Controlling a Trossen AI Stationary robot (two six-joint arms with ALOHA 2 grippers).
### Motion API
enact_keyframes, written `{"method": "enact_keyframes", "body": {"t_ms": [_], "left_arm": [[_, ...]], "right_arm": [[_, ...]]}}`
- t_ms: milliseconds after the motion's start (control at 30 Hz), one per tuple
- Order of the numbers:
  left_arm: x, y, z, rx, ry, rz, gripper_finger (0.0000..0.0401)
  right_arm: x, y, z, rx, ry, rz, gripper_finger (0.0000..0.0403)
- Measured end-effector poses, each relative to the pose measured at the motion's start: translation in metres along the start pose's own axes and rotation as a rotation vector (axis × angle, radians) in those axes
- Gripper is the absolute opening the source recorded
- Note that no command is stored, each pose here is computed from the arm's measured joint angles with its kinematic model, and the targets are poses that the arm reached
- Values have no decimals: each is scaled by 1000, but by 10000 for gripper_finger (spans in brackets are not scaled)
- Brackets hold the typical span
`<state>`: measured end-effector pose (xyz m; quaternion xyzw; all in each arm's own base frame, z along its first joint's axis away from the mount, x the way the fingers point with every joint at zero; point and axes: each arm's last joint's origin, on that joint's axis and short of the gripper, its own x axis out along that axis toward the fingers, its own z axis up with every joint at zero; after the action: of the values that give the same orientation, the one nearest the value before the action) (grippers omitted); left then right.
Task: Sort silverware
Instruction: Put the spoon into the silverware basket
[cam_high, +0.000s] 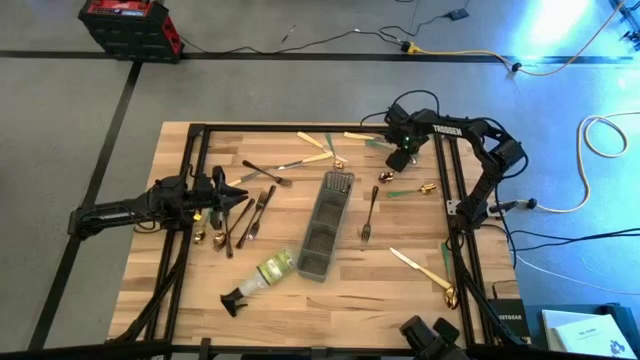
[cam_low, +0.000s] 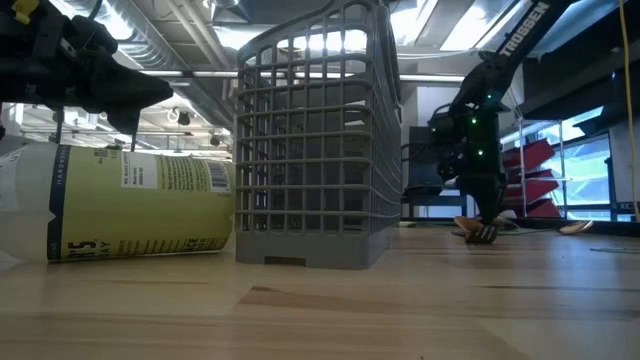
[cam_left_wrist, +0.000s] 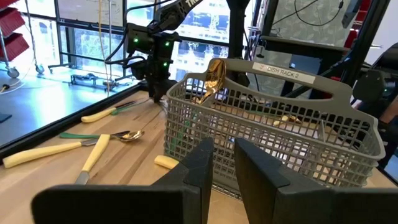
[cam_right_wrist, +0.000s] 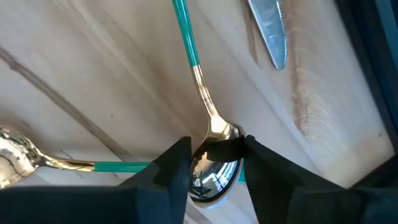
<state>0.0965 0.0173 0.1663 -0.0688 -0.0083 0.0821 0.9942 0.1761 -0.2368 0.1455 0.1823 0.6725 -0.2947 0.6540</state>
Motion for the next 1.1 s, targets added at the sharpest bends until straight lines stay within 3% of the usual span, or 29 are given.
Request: {"method": "enact_keyframes", "body": {"t_ms": [333, 533, 700, 900, 1100], "left_arm": [[0, 0, 0, 0, 0, 0, 51], [0, 0, 0, 0, 0, 0, 51], [0, 0, 0, 0, 0, 0, 51], [0, 0, 0, 0, 0, -1, 51], [0, 0, 0, 0, 0, -1, 51]], "right_arm": [[-5, 1, -7, 36, 35, 5, 102], [-7, 1, -10, 63, 73, -20, 47], [-7, 2, -10, 91, 94, 46, 5], [-15, 6, -7, 126, 60, 46, 4], [-47, 14, -17, 178, 6, 40, 2]]}}
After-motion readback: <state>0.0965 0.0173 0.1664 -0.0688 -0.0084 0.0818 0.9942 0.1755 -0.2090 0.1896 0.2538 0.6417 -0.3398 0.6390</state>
